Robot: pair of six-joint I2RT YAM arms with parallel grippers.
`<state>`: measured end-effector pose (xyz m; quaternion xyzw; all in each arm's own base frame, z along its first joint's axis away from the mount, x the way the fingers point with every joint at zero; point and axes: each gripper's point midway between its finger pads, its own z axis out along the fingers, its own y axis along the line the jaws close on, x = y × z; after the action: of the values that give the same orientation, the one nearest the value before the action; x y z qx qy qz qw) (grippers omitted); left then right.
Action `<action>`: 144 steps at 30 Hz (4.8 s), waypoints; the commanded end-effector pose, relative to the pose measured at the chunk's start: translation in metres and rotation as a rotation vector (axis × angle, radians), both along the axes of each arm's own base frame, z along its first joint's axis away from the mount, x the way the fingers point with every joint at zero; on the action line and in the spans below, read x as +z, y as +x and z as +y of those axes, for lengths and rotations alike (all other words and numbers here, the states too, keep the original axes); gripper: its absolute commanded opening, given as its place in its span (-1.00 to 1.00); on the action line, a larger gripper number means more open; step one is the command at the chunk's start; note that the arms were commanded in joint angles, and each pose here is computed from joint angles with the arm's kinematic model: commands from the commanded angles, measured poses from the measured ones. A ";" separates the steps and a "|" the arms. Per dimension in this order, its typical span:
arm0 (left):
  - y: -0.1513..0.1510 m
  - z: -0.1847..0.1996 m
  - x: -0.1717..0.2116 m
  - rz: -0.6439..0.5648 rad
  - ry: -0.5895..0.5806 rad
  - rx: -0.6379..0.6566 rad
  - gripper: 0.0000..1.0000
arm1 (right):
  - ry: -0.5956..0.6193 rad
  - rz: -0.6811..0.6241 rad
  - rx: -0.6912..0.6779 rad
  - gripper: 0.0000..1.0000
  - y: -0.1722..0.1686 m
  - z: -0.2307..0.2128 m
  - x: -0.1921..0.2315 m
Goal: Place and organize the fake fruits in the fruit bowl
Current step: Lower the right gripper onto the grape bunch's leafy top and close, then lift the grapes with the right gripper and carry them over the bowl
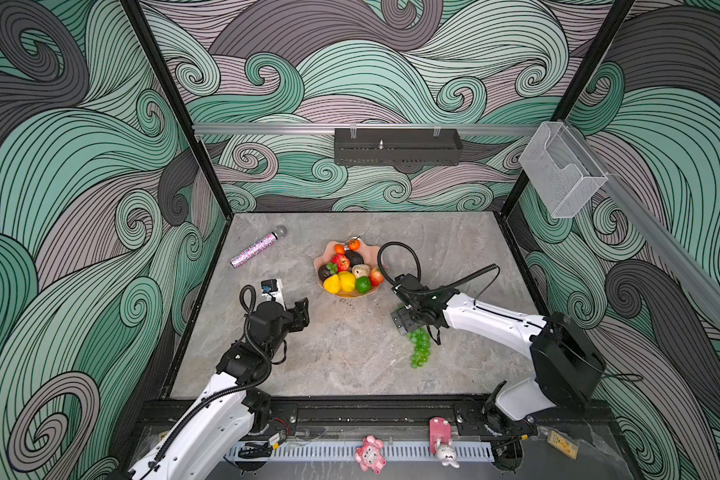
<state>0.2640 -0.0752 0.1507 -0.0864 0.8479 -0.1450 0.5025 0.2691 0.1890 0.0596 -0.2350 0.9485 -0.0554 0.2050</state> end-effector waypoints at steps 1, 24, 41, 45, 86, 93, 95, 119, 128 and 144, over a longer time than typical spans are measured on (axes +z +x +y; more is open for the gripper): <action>0.004 -0.003 0.016 -0.060 -0.042 -0.001 0.50 | -0.084 -0.042 -0.023 0.94 0.008 -0.014 0.006; 0.003 -0.004 0.013 -0.077 -0.047 -0.017 0.53 | 0.138 0.073 -0.456 0.71 -0.007 -0.099 0.003; 0.003 -0.004 0.013 -0.078 -0.048 -0.015 0.54 | 0.134 0.006 -0.383 0.66 0.015 -0.094 0.032; 0.003 -0.003 0.012 -0.076 -0.050 -0.015 0.54 | 0.158 0.033 -0.343 0.52 0.032 -0.076 0.029; 0.007 -0.004 0.010 -0.054 -0.051 -0.012 0.55 | 0.267 0.239 -0.103 -0.93 0.018 -0.003 0.013; 0.008 -0.004 0.009 -0.049 -0.051 -0.012 0.55 | 0.330 0.224 0.055 -0.94 -0.010 0.047 0.033; 0.008 -0.003 0.009 -0.049 -0.053 -0.009 0.55 | 0.336 0.213 0.089 -0.94 -0.017 0.056 0.037; 0.006 -0.006 0.012 -0.063 -0.064 -0.035 0.72 | 0.378 -0.129 0.149 -0.97 0.012 0.059 0.154; 0.006 -0.005 0.011 -0.062 -0.064 -0.031 0.78 | 0.451 -0.249 0.152 -0.97 0.050 0.078 0.219; 0.010 -0.007 0.004 -0.044 -0.074 -0.035 0.97 | 0.546 -0.322 0.165 -0.98 0.108 0.107 0.277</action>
<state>0.2713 -0.0816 0.1515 -0.0822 0.8385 -0.1774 0.5086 0.3686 0.2929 0.3206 -0.2337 0.8702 0.1690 0.3995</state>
